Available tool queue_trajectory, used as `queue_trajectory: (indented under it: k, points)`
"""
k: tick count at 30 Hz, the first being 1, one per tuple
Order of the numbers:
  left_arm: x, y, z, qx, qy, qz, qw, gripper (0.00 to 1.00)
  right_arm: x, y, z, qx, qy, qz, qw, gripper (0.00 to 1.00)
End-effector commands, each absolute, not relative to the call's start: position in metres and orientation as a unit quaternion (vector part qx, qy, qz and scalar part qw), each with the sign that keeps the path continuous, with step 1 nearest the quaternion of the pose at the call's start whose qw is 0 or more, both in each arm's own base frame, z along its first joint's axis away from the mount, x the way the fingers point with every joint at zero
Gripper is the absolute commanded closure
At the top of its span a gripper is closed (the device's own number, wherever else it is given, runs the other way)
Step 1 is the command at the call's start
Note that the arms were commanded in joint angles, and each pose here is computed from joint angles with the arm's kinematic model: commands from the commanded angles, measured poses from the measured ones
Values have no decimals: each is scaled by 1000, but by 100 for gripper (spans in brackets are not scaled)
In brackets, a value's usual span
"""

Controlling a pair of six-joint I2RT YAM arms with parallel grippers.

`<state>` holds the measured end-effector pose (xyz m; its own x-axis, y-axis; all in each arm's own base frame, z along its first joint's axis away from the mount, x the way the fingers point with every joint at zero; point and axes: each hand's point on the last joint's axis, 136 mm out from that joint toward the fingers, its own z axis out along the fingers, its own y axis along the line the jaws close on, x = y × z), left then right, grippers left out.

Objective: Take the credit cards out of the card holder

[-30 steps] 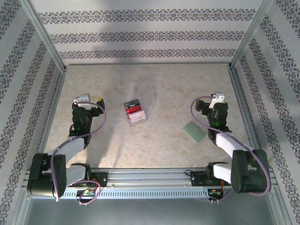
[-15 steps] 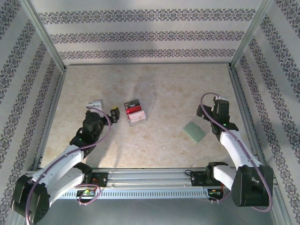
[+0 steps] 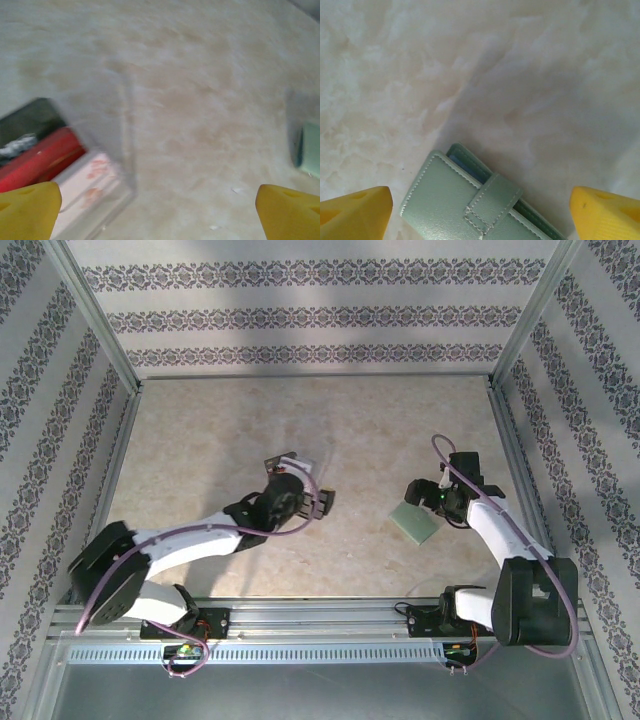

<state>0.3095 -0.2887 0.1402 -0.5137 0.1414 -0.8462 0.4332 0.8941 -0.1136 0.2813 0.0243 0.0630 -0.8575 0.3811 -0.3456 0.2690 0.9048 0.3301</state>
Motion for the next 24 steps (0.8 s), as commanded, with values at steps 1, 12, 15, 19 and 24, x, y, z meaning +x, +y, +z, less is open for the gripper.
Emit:
queue_trajectory:
  k: [1, 12, 15, 19, 24]
  points:
    - [298, -339, 135, 266, 837, -171, 446, 1, 278, 27, 61, 179, 956, 155, 175, 10]
    - [287, -415, 82, 392, 820, -175, 378, 1, 277, 34, 38, 182, 960, 180, 116, 15]
    - [290, -415, 71, 397, 826, -154, 370, 0, 275, 44, 36, 181, 956, 208, 100, 17]
    - [294, -410, 64, 395, 831, -137, 369, 5, 269, 60, 37, 182, 946, 252, 88, 23]
    - [294, -418, 48, 410, 832, -133, 348, 19, 262, 71, 40, 180, 939, 281, 80, 30]
